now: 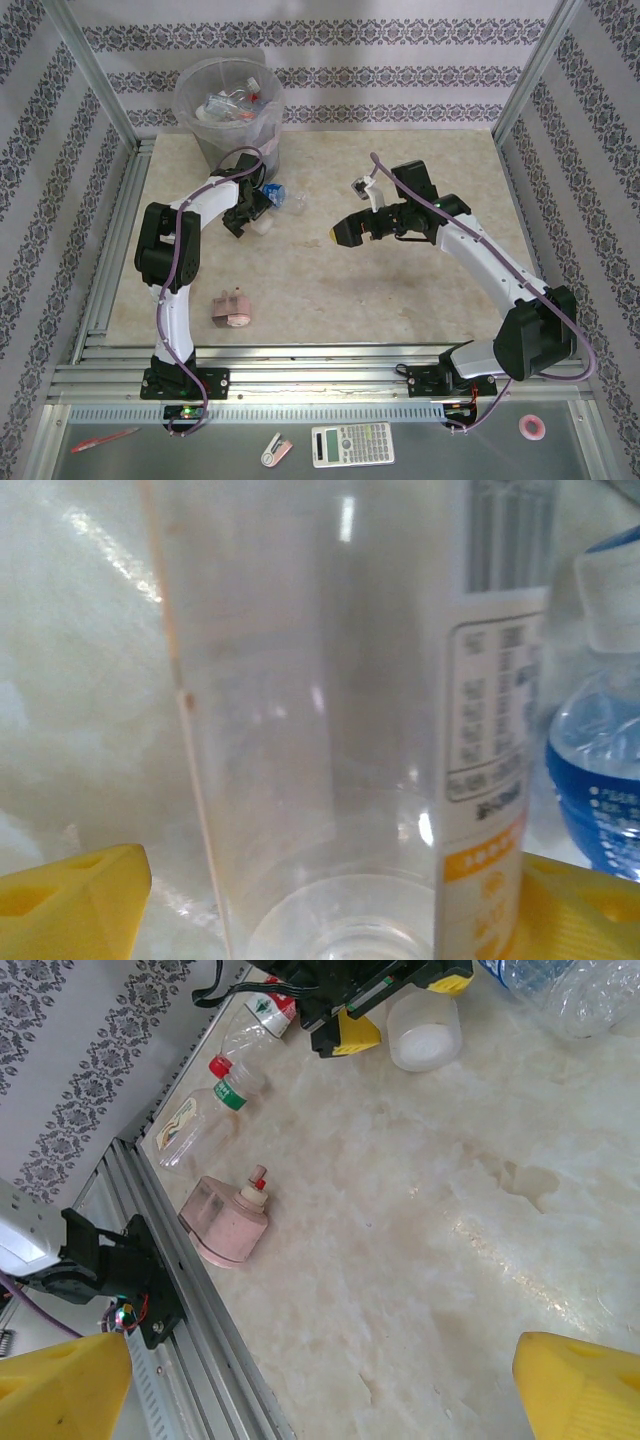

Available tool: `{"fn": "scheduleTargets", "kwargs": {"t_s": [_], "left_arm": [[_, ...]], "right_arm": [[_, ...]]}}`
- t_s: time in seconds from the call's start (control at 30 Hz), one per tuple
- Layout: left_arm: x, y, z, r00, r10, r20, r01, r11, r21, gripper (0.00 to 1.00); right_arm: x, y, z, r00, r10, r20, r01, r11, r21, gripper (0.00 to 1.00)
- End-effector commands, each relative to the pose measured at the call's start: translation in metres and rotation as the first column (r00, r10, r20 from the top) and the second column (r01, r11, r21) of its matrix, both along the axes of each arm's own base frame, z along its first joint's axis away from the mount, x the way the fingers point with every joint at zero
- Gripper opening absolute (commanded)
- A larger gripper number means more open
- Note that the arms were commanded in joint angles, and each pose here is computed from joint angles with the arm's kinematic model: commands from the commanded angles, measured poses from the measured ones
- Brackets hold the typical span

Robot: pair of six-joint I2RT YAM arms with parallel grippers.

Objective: Throw the plastic bottles in the bin

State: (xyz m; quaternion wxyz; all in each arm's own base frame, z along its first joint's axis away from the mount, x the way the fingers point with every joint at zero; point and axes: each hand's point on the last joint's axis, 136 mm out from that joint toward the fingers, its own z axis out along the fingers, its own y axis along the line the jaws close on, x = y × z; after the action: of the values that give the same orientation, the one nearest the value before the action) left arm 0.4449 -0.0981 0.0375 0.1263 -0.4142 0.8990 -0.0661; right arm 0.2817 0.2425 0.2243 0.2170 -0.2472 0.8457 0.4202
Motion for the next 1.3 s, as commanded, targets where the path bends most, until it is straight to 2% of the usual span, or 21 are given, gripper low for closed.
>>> {"fn": "scheduleTargets", "kwargs": {"t_s": [0.0, 0.3, 0.57, 0.8, 1.27], "left_arm": [[-0.014, 0.003, -0.004, 0.997, -0.053, -0.061, 0.056, 0.997, 0.057, 0.86], [-0.022, 0.008, -0.009, 0.992, -0.08, -0.098, 0.088, 0.993, 0.084, 0.86], [-0.027, 0.009, -0.008, 0.991, -0.096, -0.097, 0.104, 0.991, 0.084, 0.67], [-0.037, 0.013, -0.005, 0.991, -0.098, -0.089, 0.105, 0.991, 0.08, 0.59], [-0.063, 0.026, -0.001, 0.987, -0.118, -0.109, 0.131, 0.984, 0.119, 0.56]], "right_arm": [[-0.002, -0.001, 0.01, 0.999, 0.011, 0.036, -0.012, 0.999, 0.03, 0.98], [-0.003, -0.001, 0.011, 0.999, 0.007, 0.038, -0.009, 0.999, 0.033, 0.98], [-0.007, -0.003, 0.01, 0.999, -0.003, 0.036, 0.002, 1.0, 0.031, 0.98], [-0.007, -0.003, 0.011, 0.999, -0.009, 0.041, 0.008, 1.0, 0.03, 0.98], [-0.01, -0.002, 0.008, 0.999, -0.003, 0.038, 0.002, 1.0, 0.029, 0.98]]}}
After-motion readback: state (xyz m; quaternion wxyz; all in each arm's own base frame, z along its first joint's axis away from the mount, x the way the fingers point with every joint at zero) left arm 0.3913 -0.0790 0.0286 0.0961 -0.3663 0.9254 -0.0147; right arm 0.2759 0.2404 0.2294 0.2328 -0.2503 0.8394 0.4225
